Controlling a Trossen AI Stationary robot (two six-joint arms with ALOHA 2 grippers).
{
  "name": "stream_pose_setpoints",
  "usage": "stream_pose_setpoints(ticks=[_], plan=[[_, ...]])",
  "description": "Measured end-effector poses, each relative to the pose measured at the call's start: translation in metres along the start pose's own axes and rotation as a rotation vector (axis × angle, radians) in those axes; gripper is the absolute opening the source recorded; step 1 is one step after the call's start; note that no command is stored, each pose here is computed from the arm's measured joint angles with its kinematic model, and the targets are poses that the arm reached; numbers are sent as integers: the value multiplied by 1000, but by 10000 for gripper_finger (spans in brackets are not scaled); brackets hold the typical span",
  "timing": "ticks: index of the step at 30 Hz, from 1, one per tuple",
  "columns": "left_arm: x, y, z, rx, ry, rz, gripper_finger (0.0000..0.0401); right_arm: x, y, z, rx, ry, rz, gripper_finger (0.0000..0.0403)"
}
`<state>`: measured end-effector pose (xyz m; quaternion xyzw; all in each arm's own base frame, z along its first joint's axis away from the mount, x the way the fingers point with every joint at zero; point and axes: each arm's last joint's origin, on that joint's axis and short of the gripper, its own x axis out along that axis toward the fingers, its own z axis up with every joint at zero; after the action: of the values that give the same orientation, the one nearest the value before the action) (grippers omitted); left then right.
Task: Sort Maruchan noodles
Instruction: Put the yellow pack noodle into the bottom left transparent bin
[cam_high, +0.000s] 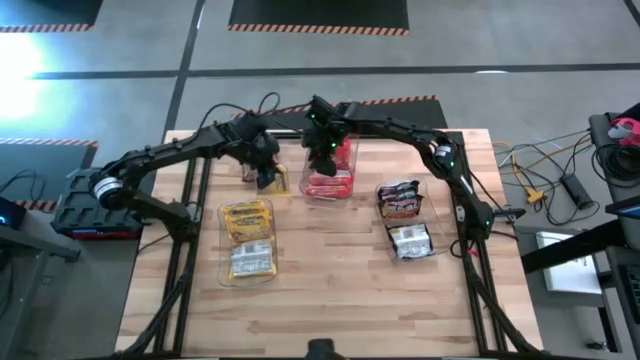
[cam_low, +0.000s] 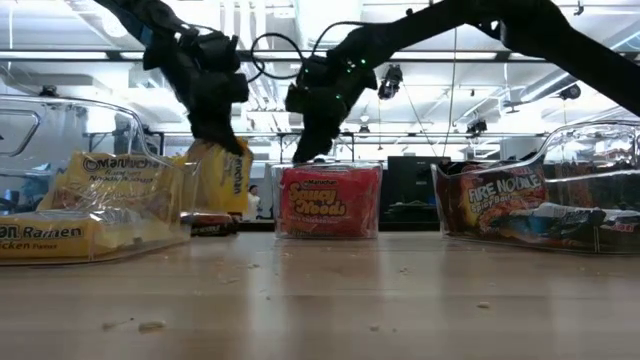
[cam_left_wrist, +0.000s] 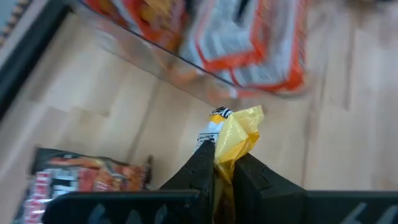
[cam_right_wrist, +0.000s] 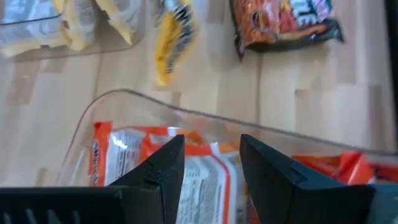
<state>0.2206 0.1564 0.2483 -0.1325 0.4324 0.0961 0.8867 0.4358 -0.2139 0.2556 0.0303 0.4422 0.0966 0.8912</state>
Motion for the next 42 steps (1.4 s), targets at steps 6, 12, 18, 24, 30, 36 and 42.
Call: stream_pose_setpoints(ticks=[6,12,18,24,30,36,42], plan=[[-12,1,14,-64,-121,112,8,2,-2,-11,70,46,57,144],[-51,-8,29,-24,-383,163,8,2,2,-12,76,70,73,141],[-85,-27,8,-84,-515,177,8,-15,13,-14,81,86,82,141],[-90,-58,-34,-140,-669,61,8,-37,36,-13,39,-8,44,141],[-93,-87,-73,-167,-835,-69,8,-55,76,-24,-2,-174,1,141],[-87,-109,-101,-198,-905,-199,8,-60,119,-41,-57,-388,-4,141],[-77,-132,-120,-215,-866,-206,8,-64,146,-57,-134,-530,4,141]])
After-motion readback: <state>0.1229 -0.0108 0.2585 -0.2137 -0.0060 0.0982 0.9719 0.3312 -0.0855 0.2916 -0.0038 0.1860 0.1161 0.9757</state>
